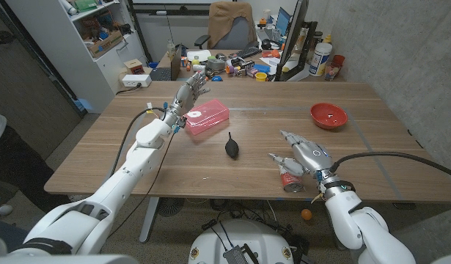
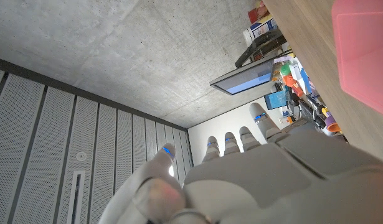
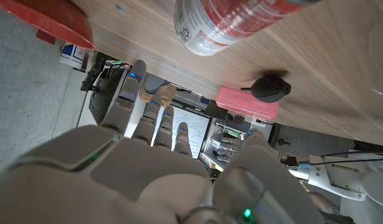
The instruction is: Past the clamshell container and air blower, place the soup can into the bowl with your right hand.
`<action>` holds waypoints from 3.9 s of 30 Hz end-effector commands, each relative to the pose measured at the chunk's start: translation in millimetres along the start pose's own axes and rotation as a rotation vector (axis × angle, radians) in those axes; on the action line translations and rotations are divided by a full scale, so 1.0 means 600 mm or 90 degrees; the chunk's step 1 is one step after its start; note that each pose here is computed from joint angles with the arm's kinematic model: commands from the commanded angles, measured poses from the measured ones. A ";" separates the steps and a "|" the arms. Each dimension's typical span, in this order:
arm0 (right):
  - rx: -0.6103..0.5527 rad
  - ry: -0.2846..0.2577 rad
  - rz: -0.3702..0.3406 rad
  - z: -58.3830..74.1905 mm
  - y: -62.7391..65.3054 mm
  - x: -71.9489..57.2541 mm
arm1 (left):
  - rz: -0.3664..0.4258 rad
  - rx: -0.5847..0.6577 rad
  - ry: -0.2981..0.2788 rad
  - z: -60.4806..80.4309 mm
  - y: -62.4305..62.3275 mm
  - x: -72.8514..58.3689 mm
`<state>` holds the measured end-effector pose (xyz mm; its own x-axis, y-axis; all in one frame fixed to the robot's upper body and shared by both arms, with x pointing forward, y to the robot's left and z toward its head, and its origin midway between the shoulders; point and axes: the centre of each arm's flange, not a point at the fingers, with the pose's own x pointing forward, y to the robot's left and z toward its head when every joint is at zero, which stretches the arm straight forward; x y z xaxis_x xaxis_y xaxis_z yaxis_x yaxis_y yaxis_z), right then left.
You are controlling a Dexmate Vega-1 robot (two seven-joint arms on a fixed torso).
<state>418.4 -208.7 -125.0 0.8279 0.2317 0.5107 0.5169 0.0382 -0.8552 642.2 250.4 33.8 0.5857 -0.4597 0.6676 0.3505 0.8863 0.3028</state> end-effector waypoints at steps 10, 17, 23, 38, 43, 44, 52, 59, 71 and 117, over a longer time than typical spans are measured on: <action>-0.022 0.025 0.097 0.021 0.031 -0.011 | -0.013 -0.020 -0.004 0.005 0.002 -0.005; -0.038 0.044 0.120 0.027 0.040 -0.021 | -0.021 -0.024 -0.008 0.008 -0.001 -0.003; -0.045 0.073 0.138 0.020 0.046 -0.024 | -0.027 -0.025 -0.010 0.008 -0.003 -0.002; -0.070 0.158 0.211 -0.014 0.062 -0.025 | -0.023 -0.021 -0.015 0.013 0.004 -0.005; -0.081 0.167 0.223 -0.018 0.064 -0.020 | -0.024 -0.023 -0.021 0.015 0.003 -0.004; -0.081 0.170 0.227 -0.018 0.064 -0.018 | -0.025 -0.022 -0.022 0.016 0.002 -0.004; -0.060 0.184 0.226 -0.026 0.063 -0.011 | -0.024 -0.019 -0.025 0.018 0.002 -0.004; -0.026 0.173 0.186 -0.027 0.061 -0.005 | -0.020 -0.019 -0.025 0.019 0.005 -0.005; 0.001 0.128 0.121 -0.022 0.055 0.000 | -0.019 -0.019 -0.023 0.016 0.010 -0.005; -0.053 0.055 -0.145 -0.031 -0.064 0.047 | -0.019 -0.014 -0.023 0.012 0.034 -0.015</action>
<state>425.7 -219.8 -100.8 0.7521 0.1294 0.6463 0.6495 0.0211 -0.7601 642.0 269.6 37.5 0.5521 -0.4849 0.6783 0.3898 0.8693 0.3041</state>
